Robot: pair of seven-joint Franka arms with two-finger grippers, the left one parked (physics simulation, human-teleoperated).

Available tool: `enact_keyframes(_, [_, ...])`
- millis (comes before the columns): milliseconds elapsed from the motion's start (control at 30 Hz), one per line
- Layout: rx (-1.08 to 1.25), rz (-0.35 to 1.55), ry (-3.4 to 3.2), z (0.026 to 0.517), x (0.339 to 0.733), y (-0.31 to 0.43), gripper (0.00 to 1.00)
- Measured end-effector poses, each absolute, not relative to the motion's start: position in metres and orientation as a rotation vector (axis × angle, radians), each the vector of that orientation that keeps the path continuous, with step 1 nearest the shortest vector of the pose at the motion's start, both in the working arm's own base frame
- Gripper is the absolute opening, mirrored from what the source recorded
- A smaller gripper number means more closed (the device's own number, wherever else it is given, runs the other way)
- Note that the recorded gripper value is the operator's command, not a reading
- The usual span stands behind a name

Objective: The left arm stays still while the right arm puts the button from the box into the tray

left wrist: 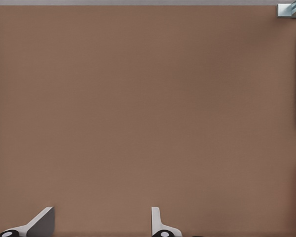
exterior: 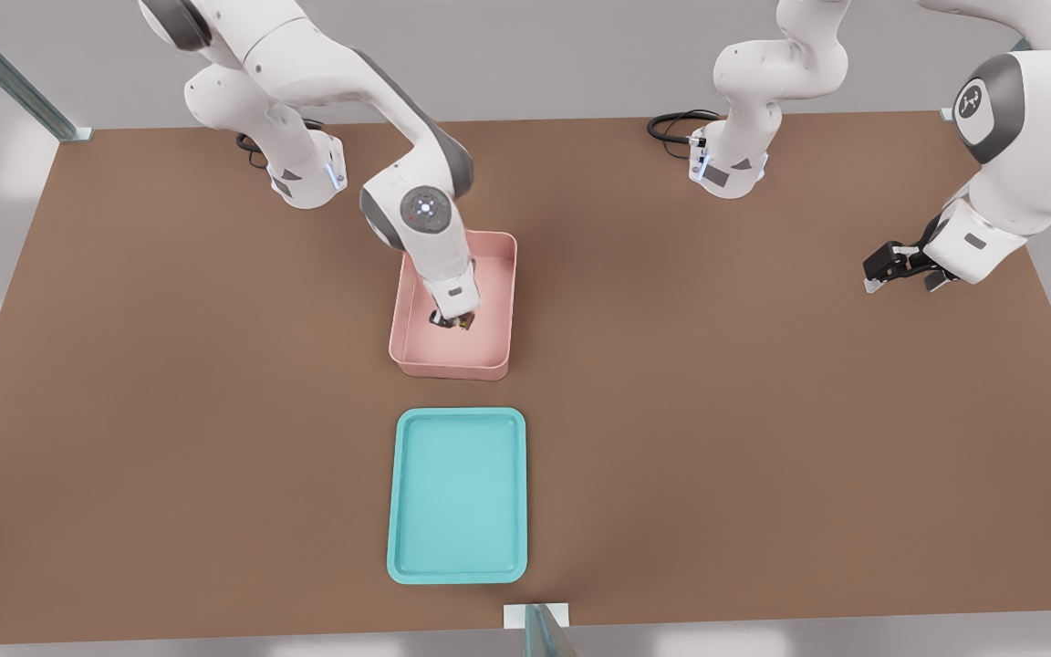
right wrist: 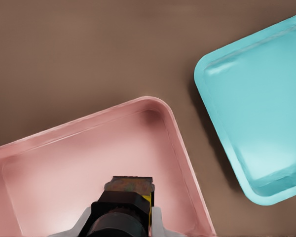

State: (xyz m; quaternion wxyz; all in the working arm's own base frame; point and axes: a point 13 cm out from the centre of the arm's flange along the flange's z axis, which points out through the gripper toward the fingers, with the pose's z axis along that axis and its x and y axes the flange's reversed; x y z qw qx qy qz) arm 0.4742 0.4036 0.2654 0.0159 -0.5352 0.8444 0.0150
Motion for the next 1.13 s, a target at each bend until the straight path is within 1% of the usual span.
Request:
enact_keyframes(33, [-1.615, 0.049, 2.624, 0.295, 0.497, 0.399, 0.42])
enact_keyframes(67, [-1.563, 0.048, 2.636, 0.313, 0.522, 0.389, 0.42])
enact_keyframes(133, [-1.452, 0.048, 2.671, 0.32, 0.59, 0.372, 0.43])
enact_keyframes(233, [-1.367, 0.02, 2.7, 0.276, 0.668, 0.363, 0.43])
enact_keyframes(300, [-1.359, 0.01, 2.709, 0.226, 0.69, 0.367, 0.43])
enact_keyframes(333, [-1.354, 0.004, 2.704, 0.204, 0.698, 0.367, 0.44])
enact_keyframes(367, [-1.342, -0.003, 2.688, 0.189, 0.706, 0.368, 1.0])
enact_keyframes(433, [-1.31, -0.019, 2.644, 0.185, 0.722, 0.367, 1.0])
enact_keyframes(467, [-1.296, -0.024, 2.62, 0.192, 0.728, 0.368, 1.0])
enact_keyframes(500, [-1.279, -0.028, 2.597, 0.21, 0.733, 0.367, 1.0])
enact_keyframes(567, [-1.223, -0.035, 2.589, 0.288, 0.737, 0.343, 1.0])
enact_keyframes(600, [-1.188, -0.038, 2.628, 0.325, 0.728, 0.312, 1.0])
enact_keyframes(633, [-1.126, -0.042, 2.7, 0.357, 0.714, 0.259, 1.0])
enact_keyframes(700, [-0.897, -0.045, 2.839, 0.434, 0.672, 0.143, 1.0])
enact_keyframes(733, [-0.776, -0.046, 2.896, 0.46, 0.653, 0.095, 1.0])
enact_keyframes(800, [-0.588, -0.043, 2.974, 0.495, 0.62, 0.036, 1.0])
enact_keyframes(833, [-0.525, -0.046, 3.005, 0.505, 0.609, 0.021, 1.0])
enact_keyframes(900, [-0.46, -0.056, 3.078, 0.502, 0.606, 0.014, 1.0])
enact_keyframes(967, [-0.422, -0.05, 3.155, 0.489, 0.603, 0.018, 1.0])
enact_keyframes(1067, [-0.269, -0.01, 3.277, 0.457, 0.599, -0.01, 1.0])
enact_keyframes(1133, [-0.188, 0.003, 3.32, 0.449, 0.594, -0.023, 1.0])
